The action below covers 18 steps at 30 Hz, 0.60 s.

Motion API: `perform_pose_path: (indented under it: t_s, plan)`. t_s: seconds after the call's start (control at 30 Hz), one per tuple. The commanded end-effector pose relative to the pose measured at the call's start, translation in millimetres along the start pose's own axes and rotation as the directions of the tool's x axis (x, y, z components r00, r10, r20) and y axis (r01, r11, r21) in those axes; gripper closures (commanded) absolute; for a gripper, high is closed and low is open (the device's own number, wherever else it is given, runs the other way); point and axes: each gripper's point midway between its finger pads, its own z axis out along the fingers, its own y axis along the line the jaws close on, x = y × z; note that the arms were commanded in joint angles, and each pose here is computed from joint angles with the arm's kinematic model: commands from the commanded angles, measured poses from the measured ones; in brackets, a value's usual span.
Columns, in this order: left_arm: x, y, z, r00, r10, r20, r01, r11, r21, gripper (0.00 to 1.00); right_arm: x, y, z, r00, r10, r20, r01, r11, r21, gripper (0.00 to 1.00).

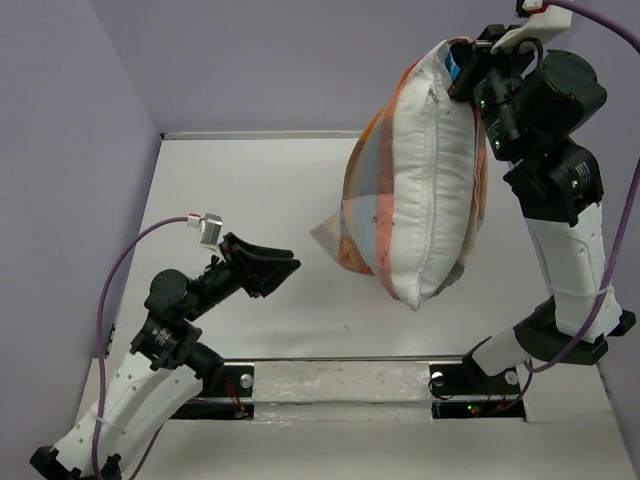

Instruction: Put the pillow into the pillowcase

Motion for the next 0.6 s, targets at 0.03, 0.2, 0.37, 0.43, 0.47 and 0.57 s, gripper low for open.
perform_pose_path:
  t_s: [0.03, 0.2, 0.37, 0.43, 0.47, 0.57]
  plan:
    - [-21, -78, 27, 0.997, 0.062, 0.042, -0.07, 0.975, 0.211, 0.39, -14, -2, 9, 0.997, 0.023, 0.072, -0.025, 0.999, 0.032, 1.0]
    - [0, -114, 52, 0.995, 0.094, 0.02, -0.097, 0.977, 0.188, 0.36, -1, -3, 14, 0.999, -0.006, 0.043, 0.003, 0.999, 0.052, 1.0]
    - [-12, -128, 65, 0.99, 0.106, 0.089, -0.11, 0.993, 0.04, 0.35, 13, 0, 16, 1.0, -0.014, 0.017, 0.013, 0.999, 0.04, 1.0]
    - [4, -137, 74, 0.986, 0.157, 0.054, -0.158, 0.987, 0.019, 0.32, 16, -4, 17, 1.0, -0.019, 0.011, 0.019, 0.999, 0.051, 1.0]
    - [-8, -138, 76, 0.983, 0.16, 0.087, -0.157, 0.987, -0.038, 0.32, 24, -4, 19, 1.0, -0.026, -0.004, 0.026, 0.998, 0.051, 1.0]
    - [0, -146, 76, 0.973, 0.215, 0.08, -0.207, 0.973, -0.101, 0.31, 26, -5, 16, 1.0, -0.024, -0.003, 0.024, 0.998, 0.053, 1.0]
